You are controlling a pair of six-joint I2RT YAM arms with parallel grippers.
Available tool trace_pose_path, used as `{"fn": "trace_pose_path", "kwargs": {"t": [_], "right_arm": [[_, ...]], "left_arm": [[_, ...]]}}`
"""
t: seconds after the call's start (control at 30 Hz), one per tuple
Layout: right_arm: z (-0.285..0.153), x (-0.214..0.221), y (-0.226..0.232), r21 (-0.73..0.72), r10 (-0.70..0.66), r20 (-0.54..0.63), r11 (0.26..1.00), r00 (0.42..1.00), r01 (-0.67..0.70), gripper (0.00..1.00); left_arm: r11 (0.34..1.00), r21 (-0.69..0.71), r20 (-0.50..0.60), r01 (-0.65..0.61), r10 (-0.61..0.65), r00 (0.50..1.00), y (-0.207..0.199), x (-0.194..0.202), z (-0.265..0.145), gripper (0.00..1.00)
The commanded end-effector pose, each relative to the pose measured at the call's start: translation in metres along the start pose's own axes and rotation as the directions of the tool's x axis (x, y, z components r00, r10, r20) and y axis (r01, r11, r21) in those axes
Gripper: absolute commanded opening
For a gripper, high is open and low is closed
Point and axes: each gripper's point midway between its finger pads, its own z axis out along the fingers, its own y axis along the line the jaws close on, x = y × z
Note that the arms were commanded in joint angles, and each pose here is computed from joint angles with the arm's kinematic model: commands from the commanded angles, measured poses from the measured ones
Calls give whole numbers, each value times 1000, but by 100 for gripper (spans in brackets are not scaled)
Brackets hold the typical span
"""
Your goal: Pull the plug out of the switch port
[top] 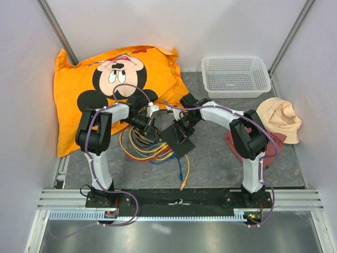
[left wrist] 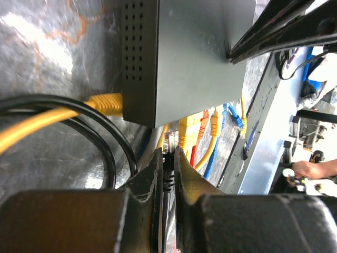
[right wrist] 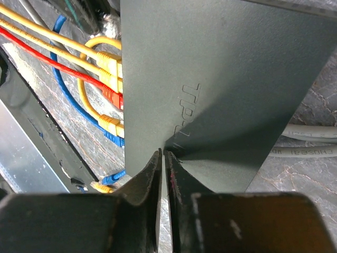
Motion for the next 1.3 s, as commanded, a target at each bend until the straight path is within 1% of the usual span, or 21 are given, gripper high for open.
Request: {"fn": "trace_pose_path", "kwargs": {"t": [0.0,0.07,0.23,0.27,0.3,0.37,0.43,0.47,0.5,0.53,0.57,0.6,0.63,0.67,0.73,0.77,0.8,0.9,1.03,1.07,1.27], "right_arm": [[37,20,-79,285,-82,-67,953,994,98,20],[24,8,-67,264,-122,-25,957,992,124,24],[-18,-28,-21,133,-223,141,970,965,205,47],[-24,-34,-15,113,-228,166,971,959,211,50],[-33,-48,-8,98,-210,208,976,955,194,54],[-49,-70,6,-9,-171,283,983,944,181,59],[-52,-84,11,-89,-97,306,987,947,130,60],[-63,-102,15,-106,-90,343,985,935,134,61],[-60,-115,11,-130,-74,371,983,926,131,63],[-66,-127,13,-205,85,385,979,919,-5,65],[-68,-135,18,-268,133,399,963,907,-24,72],[-74,-154,20,-298,141,465,954,874,5,80],[-76,-160,23,-327,163,484,945,860,5,98],[-77,-160,28,-386,229,463,922,856,-37,98],[-79,-172,28,-420,248,489,907,836,-23,98],[-78,-172,26,-452,308,467,889,829,-76,98],[-82,-182,26,-466,299,504,884,810,-36,98],[-86,-189,21,-535,363,501,843,786,-48,98],[-94,-194,28,-592,375,508,806,776,-2,96],[-94,-194,29,-603,384,504,798,774,-3,89],[-84,-191,21,-610,413,488,792,769,-38,62]], "left_arm": [[995,-42,54,-87,89,995,-8,-30,-17,2],[996,-35,83,-80,82,993,-13,-41,-23,2],[996,56,229,-76,61,972,-43,-89,-43,2],[996,84,248,-38,16,969,-52,-96,-47,2],[995,76,293,-70,45,955,-56,-115,-52,2],[998,65,341,-6,-17,940,-60,-135,-60,2],[999,38,426,-30,11,905,-60,-162,-68,2],[997,68,446,32,-59,893,-63,-172,-71,2],[998,67,485,18,-48,873,-64,-186,-75,2],[996,78,498,52,-84,863,-61,-193,-76,2],[988,110,504,111,-151,850,-61,-203,-76,2],[988,114,530,104,-150,835,-60,-212,-79,2],[985,123,541,123,-170,824,-60,-217,-80,2],[977,141,543,160,-212,812,-61,-220,-81,2],[973,154,556,174,-231,798,-61,-226,-83,2],[966,167,550,196,-256,795,-62,-227,-82,2],[963,167,549,211,-268,792,-60,-227,-82,1],[959,168,547,230,-285,787,-56,-228,-79,2],[957,164,552,241,-292,781,-50,-229,-75,1],[957,165,554,238,-289,781,-51,-230,-75,2],[954,176,550,244,-301,779,-54,-231,-73,2]]}}
